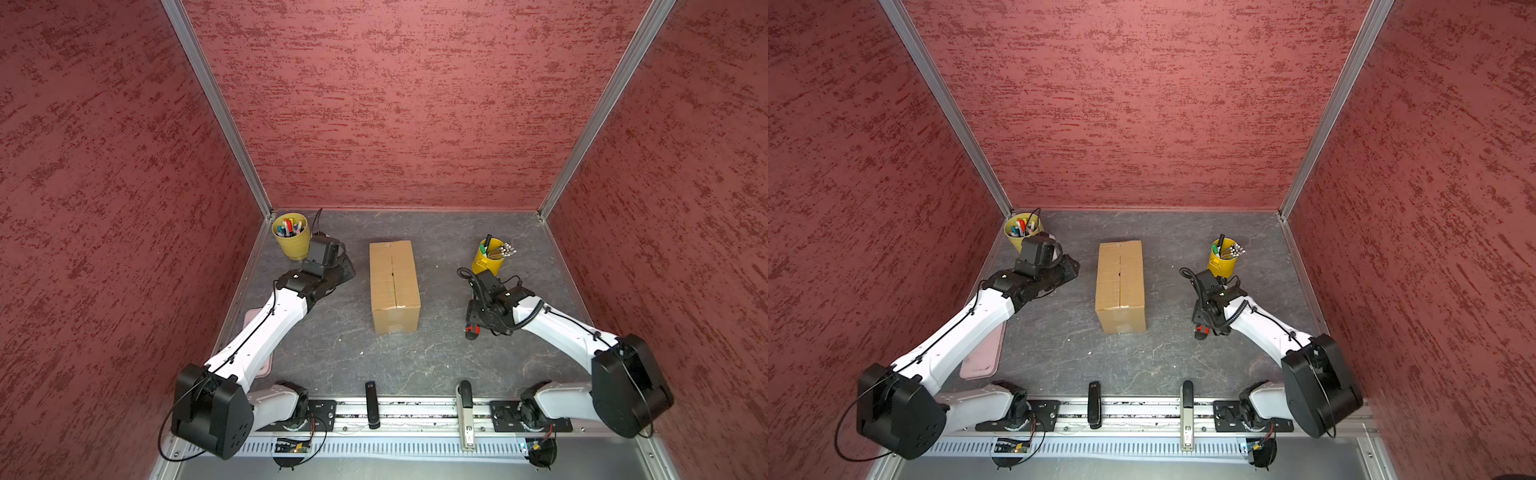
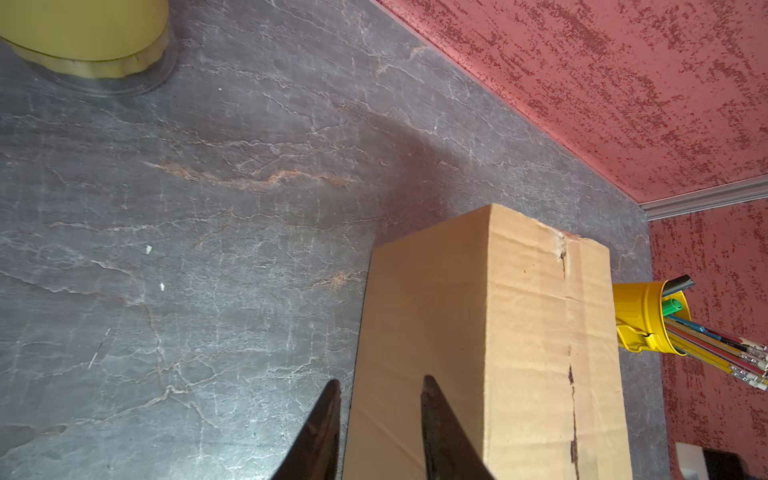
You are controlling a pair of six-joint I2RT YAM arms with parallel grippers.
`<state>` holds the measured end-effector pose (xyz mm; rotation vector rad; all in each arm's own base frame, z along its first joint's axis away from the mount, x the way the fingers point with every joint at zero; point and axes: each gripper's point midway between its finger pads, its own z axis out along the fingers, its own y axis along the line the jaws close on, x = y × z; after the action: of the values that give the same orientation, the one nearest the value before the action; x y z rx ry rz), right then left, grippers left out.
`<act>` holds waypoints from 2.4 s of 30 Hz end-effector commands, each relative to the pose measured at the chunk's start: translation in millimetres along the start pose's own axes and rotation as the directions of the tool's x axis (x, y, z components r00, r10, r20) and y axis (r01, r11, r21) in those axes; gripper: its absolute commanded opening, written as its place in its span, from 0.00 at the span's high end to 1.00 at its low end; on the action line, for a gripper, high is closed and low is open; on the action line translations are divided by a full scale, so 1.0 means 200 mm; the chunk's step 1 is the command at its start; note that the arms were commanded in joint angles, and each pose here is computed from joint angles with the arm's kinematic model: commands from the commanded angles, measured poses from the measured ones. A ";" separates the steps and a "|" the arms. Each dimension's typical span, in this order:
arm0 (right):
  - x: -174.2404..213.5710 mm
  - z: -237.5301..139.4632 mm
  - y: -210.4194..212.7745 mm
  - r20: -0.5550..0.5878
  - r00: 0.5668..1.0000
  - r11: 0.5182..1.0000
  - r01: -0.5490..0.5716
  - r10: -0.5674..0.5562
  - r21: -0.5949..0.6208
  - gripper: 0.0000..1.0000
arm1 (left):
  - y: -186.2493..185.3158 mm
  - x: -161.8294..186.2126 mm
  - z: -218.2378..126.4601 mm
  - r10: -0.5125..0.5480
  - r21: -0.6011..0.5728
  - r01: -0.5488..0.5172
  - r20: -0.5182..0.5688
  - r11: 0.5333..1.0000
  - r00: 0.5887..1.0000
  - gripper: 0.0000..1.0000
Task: Unpack the express box
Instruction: 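Grasp the red box cutter with the right gripper while left steadies box, then lift the box cutter with the right gripper toward the left gripper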
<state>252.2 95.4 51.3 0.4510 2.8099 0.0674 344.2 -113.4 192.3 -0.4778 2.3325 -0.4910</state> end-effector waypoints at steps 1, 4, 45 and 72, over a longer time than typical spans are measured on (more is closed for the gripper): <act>-0.04 0.03 0.08 0.008 1.000 0.998 -0.001 0.001 -0.069 0.32 | -0.01 -0.04 -0.04 0.011 -0.003 -0.011 0.017 1.000 1.000 0.66; -0.03 0.08 0.09 -0.010 1.000 0.997 0.006 -0.007 -0.071 0.33 | -0.01 -0.04 -0.04 0.009 -0.003 -0.009 0.020 1.000 1.000 0.66; -0.32 -0.59 0.38 0.224 0.928 0.892 0.353 -0.297 -0.282 0.88 | -0.80 0.21 -0.12 0.188 0.458 -0.114 -0.118 0.881 0.975 0.45; -0.34 -0.89 0.62 0.361 0.877 0.765 0.462 -0.317 -0.448 0.90 | -1.48 0.47 0.04 0.264 0.751 -0.073 -0.138 0.656 0.954 0.47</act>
<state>292.4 180.8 229.0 -0.2189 2.4880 0.5760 344.5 -402.3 263.3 0.1922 2.1472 -1.3367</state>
